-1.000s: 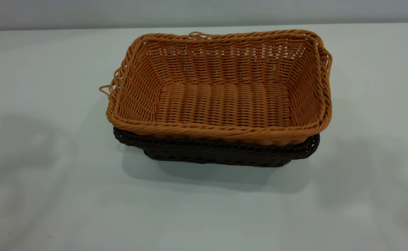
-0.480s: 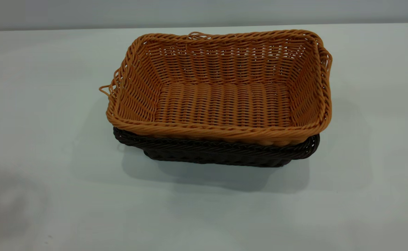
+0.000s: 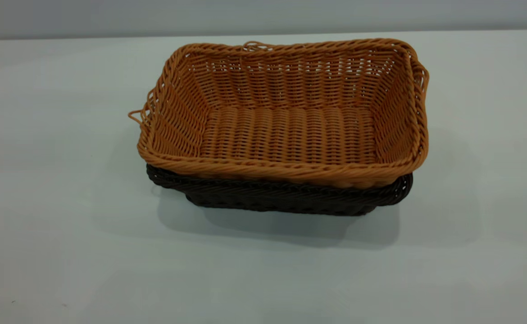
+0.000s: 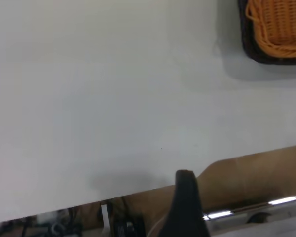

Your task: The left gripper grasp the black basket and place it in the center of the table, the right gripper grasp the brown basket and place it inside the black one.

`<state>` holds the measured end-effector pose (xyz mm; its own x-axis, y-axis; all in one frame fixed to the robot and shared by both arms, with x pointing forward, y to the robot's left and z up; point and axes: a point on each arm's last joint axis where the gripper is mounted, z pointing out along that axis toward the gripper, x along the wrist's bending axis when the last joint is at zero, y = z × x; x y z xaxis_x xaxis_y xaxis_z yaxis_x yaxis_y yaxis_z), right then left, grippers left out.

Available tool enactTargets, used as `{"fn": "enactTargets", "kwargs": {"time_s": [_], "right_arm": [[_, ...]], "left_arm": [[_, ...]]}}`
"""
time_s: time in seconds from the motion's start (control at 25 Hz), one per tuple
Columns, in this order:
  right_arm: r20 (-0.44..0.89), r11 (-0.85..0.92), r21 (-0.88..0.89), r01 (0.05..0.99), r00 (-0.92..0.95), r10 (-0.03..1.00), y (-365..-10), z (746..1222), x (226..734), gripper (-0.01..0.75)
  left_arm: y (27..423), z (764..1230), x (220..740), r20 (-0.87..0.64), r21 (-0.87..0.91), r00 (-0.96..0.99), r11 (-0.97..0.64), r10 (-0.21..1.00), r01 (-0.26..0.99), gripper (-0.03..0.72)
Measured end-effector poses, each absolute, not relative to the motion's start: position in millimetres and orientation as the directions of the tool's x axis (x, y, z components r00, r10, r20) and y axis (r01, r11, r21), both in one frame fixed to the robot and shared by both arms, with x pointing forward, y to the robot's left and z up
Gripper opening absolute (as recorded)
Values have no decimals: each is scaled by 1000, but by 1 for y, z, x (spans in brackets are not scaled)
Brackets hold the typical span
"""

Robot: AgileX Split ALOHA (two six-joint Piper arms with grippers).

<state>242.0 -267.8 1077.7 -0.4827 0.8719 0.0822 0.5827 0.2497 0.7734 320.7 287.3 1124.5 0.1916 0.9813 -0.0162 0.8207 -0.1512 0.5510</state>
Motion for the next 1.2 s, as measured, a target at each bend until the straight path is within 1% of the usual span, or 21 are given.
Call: {"fn": "enactTargets", "kwargs": {"time_s": [0.12,0.32,0.52,0.64,0.92,1.2], "right_arm": [[49,255,777,576,-458,888,-272,1063,241,575],[47,243,785,570,-445,894,-273,1043,237,575],[35,200,843,499,-422,906,-275,1040,226,575],[38,189,852,488,-418,908,-276,1040,224,575],[62,163,852,498,-403,913,-276,1040,224,575],[63,160,852,498,-402,913,-276,1040,224,575]], "left_arm": [[288,1114,303,-10,575,213,-169,977,801,543],[291,1094,271,9,632,226,-181,974,753,543],[294,1076,243,21,703,228,-177,973,689,543],[295,1065,232,26,736,228,-173,973,655,543],[291,1036,231,-13,734,248,-159,969,661,543],[291,1035,232,-12,736,247,-159,969,658,543]]}}
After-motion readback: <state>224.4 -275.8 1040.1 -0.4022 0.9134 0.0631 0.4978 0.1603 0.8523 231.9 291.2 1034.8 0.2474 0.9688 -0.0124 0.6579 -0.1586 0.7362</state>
